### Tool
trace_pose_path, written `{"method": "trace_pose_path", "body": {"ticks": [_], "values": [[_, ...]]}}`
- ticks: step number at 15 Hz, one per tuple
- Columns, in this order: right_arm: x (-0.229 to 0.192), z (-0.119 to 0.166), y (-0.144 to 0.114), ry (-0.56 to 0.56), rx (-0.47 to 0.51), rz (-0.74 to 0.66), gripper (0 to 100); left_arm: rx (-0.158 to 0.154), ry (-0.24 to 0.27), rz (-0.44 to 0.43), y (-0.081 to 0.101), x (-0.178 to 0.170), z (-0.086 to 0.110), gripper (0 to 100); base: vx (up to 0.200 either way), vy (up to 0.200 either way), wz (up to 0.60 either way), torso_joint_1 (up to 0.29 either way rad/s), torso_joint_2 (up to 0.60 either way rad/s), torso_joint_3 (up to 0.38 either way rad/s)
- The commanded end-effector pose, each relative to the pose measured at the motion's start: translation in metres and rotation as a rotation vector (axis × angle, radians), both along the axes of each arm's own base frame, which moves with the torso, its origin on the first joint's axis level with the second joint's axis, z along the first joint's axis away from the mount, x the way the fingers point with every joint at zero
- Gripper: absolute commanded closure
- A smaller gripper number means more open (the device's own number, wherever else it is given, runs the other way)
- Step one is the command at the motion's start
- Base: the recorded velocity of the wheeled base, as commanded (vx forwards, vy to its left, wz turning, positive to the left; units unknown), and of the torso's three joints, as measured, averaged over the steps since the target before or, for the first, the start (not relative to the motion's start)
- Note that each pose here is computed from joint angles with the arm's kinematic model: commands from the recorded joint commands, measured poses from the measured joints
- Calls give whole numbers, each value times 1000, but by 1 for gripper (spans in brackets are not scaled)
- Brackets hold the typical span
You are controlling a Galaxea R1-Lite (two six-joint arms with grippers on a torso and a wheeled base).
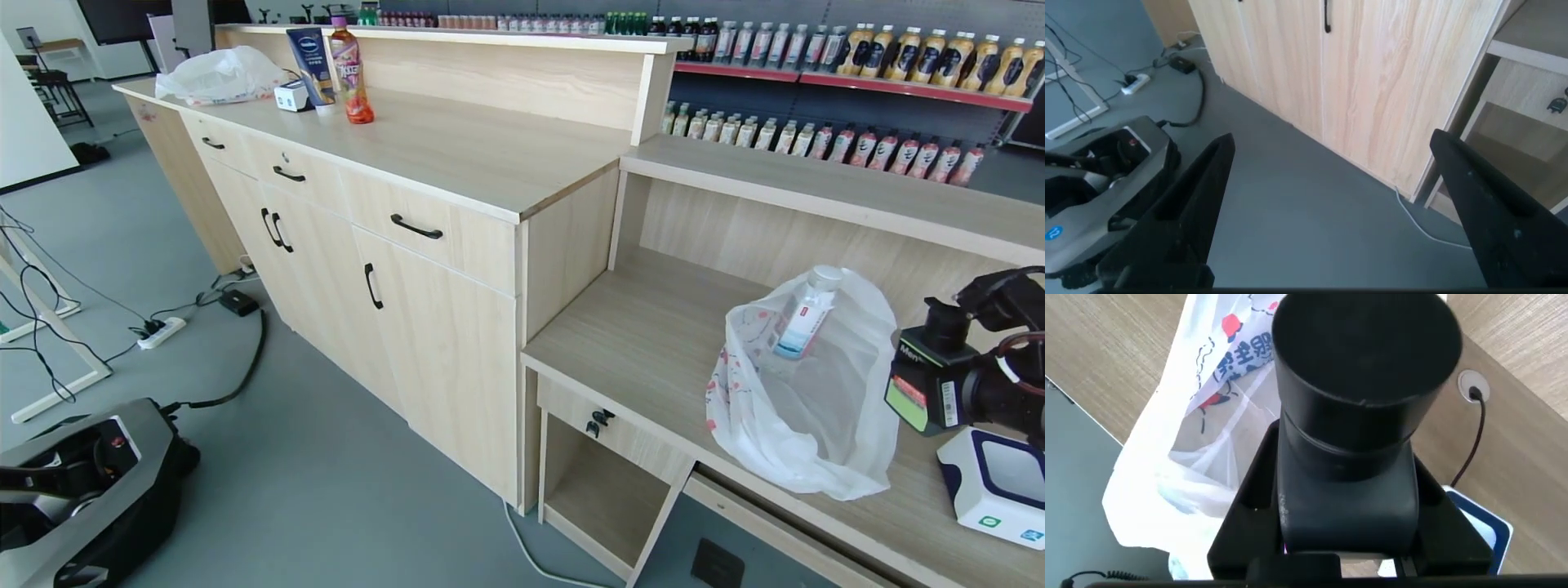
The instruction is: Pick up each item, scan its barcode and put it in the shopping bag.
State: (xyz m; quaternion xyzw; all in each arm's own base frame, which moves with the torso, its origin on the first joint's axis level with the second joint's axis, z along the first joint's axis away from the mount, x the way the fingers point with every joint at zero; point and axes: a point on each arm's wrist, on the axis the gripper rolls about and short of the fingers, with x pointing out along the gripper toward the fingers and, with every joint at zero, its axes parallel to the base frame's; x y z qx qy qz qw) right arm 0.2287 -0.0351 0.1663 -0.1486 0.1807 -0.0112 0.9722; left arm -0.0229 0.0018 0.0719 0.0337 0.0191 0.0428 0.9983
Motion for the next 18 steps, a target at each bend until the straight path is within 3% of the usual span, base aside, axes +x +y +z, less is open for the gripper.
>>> {"method": "trace_pose_path", "body": {"ticks": [1,7,10,18], "values": [[17,-22,-3,53,15,9,100,-2,0,1,0,0,0,0,0,0,0,0,0,0],[46,-52,-8,73,58,14,100,0,0,1,0,0,0,0,0,0,0,0,0,0],[65,-67,-8,26,112,130,100,0,0,1,0,0,0,0,0,0,0,0,0,0],[102,-102,-15,-53,129,220,100,0,0,1,0,0,0,0,0,0,0,0,0,0]]}}
